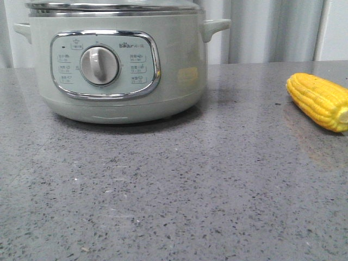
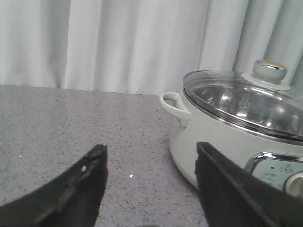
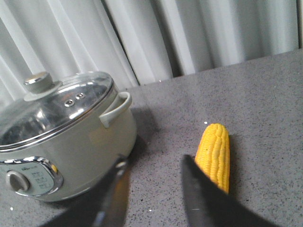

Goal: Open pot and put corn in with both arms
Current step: 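Grasp the silver lid knob with the left gripper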

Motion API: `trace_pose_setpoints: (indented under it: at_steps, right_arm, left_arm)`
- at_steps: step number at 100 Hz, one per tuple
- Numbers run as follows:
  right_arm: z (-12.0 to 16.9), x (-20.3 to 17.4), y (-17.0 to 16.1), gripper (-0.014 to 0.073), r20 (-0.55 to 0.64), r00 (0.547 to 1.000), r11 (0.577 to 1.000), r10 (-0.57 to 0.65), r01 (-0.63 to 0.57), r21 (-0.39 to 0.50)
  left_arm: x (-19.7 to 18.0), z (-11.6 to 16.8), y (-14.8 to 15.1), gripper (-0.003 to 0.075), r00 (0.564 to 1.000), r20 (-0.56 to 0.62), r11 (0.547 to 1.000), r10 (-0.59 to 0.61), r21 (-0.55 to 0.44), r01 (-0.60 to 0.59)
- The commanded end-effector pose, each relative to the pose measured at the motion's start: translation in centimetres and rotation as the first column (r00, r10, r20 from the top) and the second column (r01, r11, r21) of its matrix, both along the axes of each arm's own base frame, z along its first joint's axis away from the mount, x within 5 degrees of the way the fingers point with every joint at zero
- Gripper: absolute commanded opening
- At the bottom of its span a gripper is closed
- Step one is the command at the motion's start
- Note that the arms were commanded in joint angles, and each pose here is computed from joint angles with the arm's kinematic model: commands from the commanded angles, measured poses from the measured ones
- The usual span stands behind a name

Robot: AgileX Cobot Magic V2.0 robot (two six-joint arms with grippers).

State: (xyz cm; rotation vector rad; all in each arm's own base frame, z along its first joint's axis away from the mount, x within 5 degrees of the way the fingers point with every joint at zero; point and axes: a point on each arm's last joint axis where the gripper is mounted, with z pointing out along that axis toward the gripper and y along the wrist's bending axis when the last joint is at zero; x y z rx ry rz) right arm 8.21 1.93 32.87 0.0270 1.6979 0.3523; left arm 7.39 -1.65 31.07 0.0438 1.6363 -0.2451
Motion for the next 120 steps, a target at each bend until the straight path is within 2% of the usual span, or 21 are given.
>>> trace_pose_setpoints:
  at_steps: [1, 12, 20, 39, 58, 74, 89, 100, 120]
  right_arm:
    - [2.7, 1.4, -0.2, 0.039, 0.031, 0.999, 0.999, -0.02, 0.021, -0.048]
    - [4.2, 2.3, -0.3, 0.0491, 0.039, 0.999, 0.991, -0.029, 0.034, -0.131]
    - [5.0, 2.4, -0.4, 0.0496, 0.066, 0.997, 0.984, -0.03, 0.041, -0.172]
    - [5.5, 2.4, -0.3, 0.0496, 0.096, 0.995, 0.985, -0.026, 0.042, -0.167]
    - [5.5, 2.4, -0.1, 0.0496, 0.097, 0.995, 0.985, -0.01, 0.026, -0.17]
    - [5.5, 2.4, -0.1, 0.0496, 0.097, 0.995, 0.985, -0.01, 0.026, -0.17]
    - [5.5, 2.4, -0.1, 0.0496, 0.097, 0.995, 0.985, -0.01, 0.026, -0.17]
    - [5.5, 2.4, -0.1, 0.0496, 0.097, 0.995, 0.985, -0.01, 0.026, -0.17]
    - [5.3, 2.4, -0.1, 0.0496, 0.077, 0.997, 0.985, -0.003, 0.016, -0.174]
  left_arm:
    - [0.9, 2.5, 0.2, 0.0428, 0.997, 0.069, 0.997, 0.021, 0.077, -0.026]
    - [1.8, 3.4, 0.2, 0.0428, 0.998, 0.062, 0.996, 0.016, 0.09, -0.022]
    - [2.4, 4.0, -0.1, 0.0428, 0.998, 0.062, 0.993, -0.012, 0.12, 0.004]
    - [5.3, 5.8, -1.7, 0.0431, 0.992, 0.047, 0.987, -0.115, 0.115, 0.108]
    - [9.5, 7.9, -5.5, 0.0431, 0.97, 0.076, 0.969, -0.23, 0.106, 0.222]
    - [13.3, 9.1, -10.1, 0.043, 0.947, 0.13, 0.952, -0.295, 0.121, 0.28]
    - [16.8, 8.9, -14.3, 0.0431, 0.933, 0.1, 0.934, -0.346, 0.132, 0.332]
    - [19.0, 8.5, -16.1, 0.0435, 0.933, 0.074, 0.931, -0.353, 0.132, 0.341]
    - [21.9, 7.1, -18.2, 0.0544, 0.933, 0.021, 0.926, -0.36, 0.135, 0.354]
